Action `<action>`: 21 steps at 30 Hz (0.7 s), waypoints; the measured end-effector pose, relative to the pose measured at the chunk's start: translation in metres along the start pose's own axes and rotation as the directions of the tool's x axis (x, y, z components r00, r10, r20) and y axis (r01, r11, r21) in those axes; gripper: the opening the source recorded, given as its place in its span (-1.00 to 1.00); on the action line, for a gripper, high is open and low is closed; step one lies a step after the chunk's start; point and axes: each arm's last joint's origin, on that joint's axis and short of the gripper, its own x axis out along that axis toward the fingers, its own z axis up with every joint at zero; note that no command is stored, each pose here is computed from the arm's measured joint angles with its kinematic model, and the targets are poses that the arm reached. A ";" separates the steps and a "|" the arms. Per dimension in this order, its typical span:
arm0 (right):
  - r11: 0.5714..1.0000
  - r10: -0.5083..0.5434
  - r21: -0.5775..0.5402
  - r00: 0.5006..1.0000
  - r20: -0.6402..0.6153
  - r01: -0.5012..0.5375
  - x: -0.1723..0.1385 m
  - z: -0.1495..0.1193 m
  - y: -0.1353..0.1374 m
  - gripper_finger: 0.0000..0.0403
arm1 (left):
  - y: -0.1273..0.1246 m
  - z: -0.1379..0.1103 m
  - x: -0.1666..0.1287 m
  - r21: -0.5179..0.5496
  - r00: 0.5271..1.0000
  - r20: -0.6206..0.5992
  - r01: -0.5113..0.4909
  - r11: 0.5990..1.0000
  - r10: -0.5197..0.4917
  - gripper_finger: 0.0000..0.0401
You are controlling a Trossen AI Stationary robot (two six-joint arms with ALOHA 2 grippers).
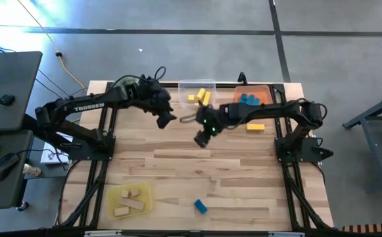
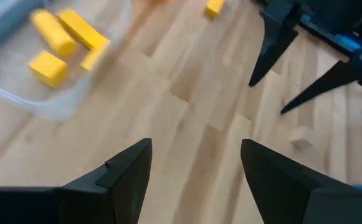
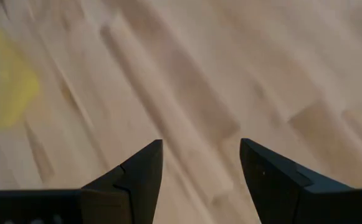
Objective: Sort & place blocks by color
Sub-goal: Put the brown block into the yellow bin
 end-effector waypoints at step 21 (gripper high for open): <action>0.925 -0.020 -0.373 0.970 -0.242 -0.074 -0.002 -0.092 0.077 0.00 | -0.107 -0.069 0.005 0.081 0.962 -0.247 -0.103 0.991 0.120 0.18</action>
